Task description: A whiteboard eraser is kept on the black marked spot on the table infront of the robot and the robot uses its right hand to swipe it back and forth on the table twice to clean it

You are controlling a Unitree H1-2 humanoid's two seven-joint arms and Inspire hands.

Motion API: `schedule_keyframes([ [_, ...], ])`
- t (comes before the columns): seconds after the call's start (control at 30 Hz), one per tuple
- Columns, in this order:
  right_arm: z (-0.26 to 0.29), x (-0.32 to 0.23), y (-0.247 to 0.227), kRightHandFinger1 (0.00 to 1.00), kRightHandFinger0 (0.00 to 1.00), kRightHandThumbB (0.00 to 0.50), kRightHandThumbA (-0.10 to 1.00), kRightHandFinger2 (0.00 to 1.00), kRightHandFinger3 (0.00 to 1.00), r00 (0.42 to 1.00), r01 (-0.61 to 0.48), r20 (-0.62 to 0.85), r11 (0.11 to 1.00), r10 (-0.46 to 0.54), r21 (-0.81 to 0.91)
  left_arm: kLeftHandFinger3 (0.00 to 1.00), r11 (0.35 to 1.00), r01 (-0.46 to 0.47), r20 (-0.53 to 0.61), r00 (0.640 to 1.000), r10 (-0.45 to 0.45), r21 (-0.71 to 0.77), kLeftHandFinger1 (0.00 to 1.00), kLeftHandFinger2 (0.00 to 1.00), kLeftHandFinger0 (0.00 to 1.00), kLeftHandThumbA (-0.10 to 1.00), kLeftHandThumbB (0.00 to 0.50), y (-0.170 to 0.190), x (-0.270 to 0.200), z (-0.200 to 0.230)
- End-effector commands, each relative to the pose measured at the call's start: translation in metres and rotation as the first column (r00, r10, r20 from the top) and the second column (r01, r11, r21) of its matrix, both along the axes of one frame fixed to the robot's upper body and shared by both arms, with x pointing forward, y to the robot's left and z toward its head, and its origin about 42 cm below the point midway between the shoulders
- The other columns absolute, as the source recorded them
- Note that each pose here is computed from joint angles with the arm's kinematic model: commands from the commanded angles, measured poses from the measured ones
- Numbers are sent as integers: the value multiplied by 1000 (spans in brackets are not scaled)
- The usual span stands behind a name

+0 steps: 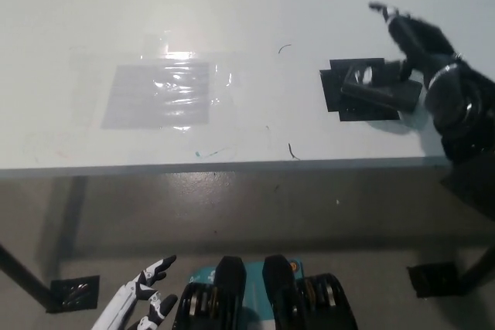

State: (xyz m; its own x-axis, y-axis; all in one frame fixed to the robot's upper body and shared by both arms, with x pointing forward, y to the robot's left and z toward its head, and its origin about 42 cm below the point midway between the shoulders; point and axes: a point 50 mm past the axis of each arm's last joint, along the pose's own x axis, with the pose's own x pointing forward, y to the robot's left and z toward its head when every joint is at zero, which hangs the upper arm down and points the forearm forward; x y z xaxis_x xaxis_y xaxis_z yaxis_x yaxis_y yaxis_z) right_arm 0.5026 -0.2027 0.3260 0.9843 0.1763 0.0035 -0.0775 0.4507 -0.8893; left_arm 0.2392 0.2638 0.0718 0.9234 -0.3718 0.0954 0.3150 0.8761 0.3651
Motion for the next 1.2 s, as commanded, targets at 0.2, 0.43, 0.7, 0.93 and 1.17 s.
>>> schedule_keyframes([
  [0.2,143,-109,-29,1000,1000,487,1000,1000,1000,864,-425,442,822,243,379,1000,1000,23,30,999,-24,9,1000,1000,1000,817,430,3,1,9],
  [0.43,124,-278,-33,1000,1000,344,851,1000,1000,350,-772,933,589,80,239,1000,999,31,39,999,-31,9,1000,1000,1000,829,442,1,11,13],
  [0.7,6,-364,25,1000,1000,106,1000,1000,1000,321,-800,946,522,-44,296,1000,999,16,38,999,-14,-48,1000,1000,1000,826,432,-7,8,4],
  [0.93,-59,-358,31,1000,1000,203,1000,1000,1000,637,-634,770,595,40,494,1000,997,-13,37,999,16,-69,1000,1000,1000,833,419,-5,0,-3],
  [1.17,-166,-307,15,1000,1000,208,1000,1000,1000,948,-303,303,568,97,765,1000,997,-19,42,999,23,-74,1000,1000,1000,832,404,-3,4,-2],
])
